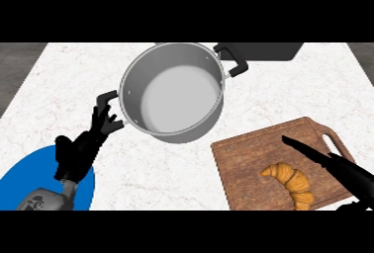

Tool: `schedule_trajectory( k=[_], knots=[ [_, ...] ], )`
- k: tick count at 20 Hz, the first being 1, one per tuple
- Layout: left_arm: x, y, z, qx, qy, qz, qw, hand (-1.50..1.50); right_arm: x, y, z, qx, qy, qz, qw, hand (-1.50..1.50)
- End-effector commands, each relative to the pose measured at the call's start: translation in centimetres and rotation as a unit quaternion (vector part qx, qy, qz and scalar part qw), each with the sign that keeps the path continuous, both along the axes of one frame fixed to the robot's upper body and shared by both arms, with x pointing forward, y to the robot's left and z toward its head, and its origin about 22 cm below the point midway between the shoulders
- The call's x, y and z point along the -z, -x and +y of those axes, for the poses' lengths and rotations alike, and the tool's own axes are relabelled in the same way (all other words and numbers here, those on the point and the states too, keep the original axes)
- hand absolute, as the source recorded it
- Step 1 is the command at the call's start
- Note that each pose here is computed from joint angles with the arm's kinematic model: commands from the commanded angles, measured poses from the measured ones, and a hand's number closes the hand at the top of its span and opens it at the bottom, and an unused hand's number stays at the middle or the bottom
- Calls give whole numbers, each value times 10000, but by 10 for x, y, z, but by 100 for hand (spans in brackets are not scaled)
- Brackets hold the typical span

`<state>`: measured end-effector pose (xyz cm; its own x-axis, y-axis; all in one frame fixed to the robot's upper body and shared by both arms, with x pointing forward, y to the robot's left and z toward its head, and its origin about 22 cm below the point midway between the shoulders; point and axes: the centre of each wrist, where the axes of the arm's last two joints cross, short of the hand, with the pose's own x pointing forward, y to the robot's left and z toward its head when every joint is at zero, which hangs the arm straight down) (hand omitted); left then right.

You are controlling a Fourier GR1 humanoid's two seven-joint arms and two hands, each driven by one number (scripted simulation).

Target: Pick the croissant from the cutting board and place it in the pot

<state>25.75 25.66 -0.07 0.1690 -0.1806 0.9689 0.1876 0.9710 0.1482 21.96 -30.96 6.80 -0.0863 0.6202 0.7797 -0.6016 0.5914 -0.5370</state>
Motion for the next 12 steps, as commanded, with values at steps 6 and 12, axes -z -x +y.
schedule_trajectory(
  k=[6, 12],
  knots=[
    [12, -3, -8, 209, 60, 475, 9986, 0, 37, -16, -29, 205, -99, -322, 9992, -150],
    [17, 6, -14, 198, 106, 512, 9984, 0, 63, -22, -49, 108, -885, 48, 9960, -150]
  ],
)
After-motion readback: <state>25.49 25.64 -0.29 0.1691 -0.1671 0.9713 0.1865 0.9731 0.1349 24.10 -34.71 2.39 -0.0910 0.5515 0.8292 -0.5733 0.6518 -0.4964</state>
